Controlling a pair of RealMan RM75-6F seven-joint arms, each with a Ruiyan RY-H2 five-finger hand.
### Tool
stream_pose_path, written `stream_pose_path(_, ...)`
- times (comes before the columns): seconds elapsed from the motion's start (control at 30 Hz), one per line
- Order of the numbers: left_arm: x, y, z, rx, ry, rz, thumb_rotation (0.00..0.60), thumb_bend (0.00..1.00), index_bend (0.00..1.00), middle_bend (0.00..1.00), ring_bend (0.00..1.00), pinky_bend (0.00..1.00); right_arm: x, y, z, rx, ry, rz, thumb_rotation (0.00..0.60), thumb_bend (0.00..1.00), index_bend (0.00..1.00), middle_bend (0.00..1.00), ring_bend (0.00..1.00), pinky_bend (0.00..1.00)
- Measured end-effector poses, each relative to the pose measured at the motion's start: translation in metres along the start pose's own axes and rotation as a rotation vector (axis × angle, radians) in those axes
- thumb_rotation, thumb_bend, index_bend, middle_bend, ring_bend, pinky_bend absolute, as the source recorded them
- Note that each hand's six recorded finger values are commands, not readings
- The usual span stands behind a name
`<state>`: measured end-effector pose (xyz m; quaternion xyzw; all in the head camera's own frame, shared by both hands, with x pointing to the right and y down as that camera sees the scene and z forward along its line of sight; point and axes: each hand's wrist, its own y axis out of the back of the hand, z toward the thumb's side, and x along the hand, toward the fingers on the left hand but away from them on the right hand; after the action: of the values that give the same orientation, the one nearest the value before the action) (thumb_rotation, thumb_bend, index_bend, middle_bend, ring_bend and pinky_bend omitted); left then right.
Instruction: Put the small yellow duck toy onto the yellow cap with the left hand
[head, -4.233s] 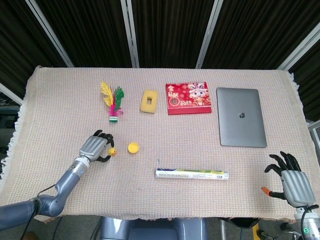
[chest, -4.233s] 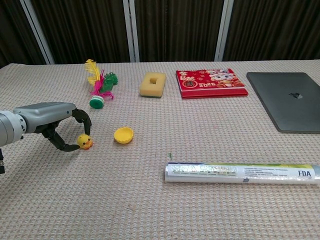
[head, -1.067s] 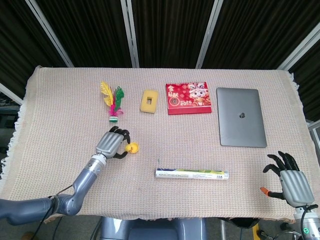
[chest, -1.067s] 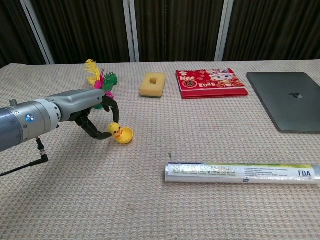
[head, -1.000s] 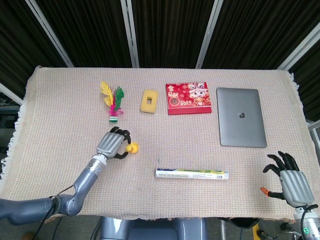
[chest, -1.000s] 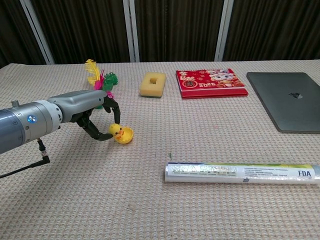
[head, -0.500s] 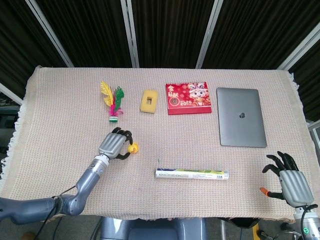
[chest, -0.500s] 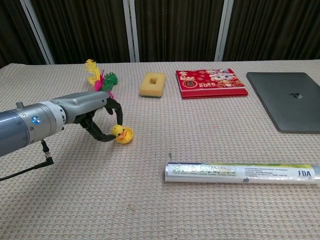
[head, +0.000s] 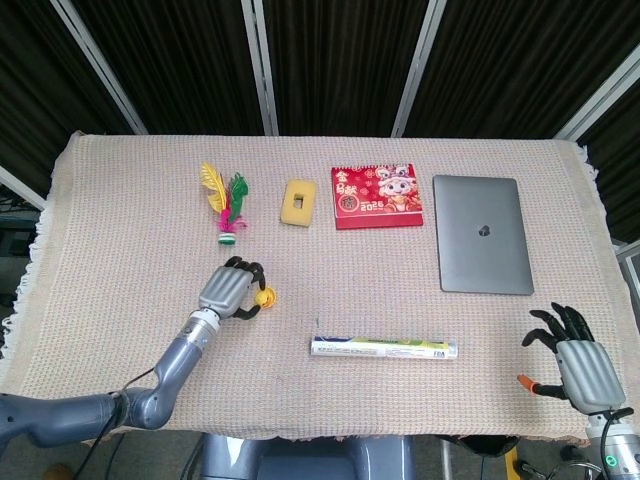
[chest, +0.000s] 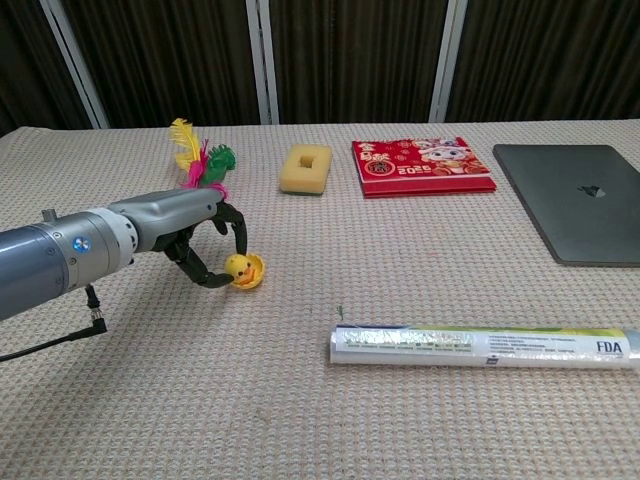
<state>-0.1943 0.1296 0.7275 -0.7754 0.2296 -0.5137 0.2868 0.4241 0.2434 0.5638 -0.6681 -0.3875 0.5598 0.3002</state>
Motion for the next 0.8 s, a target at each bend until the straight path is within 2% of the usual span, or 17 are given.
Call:
stream_pose_path(0.57,0.0050,0.0045,-0.0010,0.005,0.006,0.011,0.600,0.35,0.48,0.21,0.20,0.13,-0.0002,-0.0002,-0.0003,-0.010,0.003,0.005,0.600,0.03,0.45,0.17,0.00,0.00)
stream_pose_path(0.67,0.0052,0.0044,-0.0012,0.003,0.007,0.012,0.600,0.31,0.47,0.21,0.20,0.13,-0.0001,-0.0002,-0.0003,-0.009,0.003,0.006,0.600,0.03,0.45,0.17,0.00,0.00)
stream_pose_path(0.8,0.0054,0.0050,-0.0008,0.010,0.005,0.019,0.600,0.23,0.35,0.20,0.20,0.14,-0.0001,-0.0002,-0.0003,-0.008,0.003,0.005,0.600,0.03,0.45,0.17,0.00,0.00)
